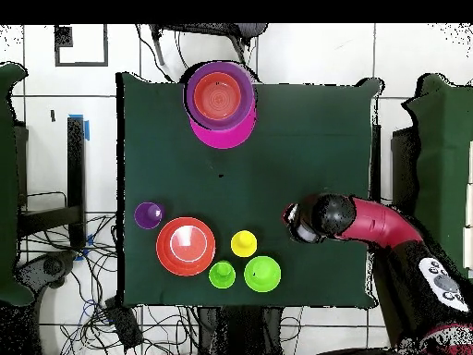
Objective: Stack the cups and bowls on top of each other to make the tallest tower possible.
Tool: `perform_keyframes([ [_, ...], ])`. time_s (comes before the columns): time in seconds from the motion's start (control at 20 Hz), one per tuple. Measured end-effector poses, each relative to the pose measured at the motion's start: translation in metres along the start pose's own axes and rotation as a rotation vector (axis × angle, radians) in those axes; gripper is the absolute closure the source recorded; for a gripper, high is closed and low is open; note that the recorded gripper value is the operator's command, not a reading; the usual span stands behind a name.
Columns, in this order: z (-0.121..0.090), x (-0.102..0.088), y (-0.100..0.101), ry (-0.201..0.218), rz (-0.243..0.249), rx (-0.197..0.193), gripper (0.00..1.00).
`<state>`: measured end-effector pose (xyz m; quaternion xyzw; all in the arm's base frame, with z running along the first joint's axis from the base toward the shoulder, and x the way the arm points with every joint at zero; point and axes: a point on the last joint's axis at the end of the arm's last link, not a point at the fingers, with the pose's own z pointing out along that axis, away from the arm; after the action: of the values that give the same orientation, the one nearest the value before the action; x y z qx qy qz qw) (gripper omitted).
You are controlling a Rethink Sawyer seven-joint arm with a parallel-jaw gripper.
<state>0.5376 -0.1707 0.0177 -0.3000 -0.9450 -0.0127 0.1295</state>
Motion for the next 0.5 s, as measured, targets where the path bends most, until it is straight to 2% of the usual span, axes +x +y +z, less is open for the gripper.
perform_keyframes([
  [0.5, 0.016, -0.005, 0.011, 0.012, -0.01, -0.005, 1.0],
])
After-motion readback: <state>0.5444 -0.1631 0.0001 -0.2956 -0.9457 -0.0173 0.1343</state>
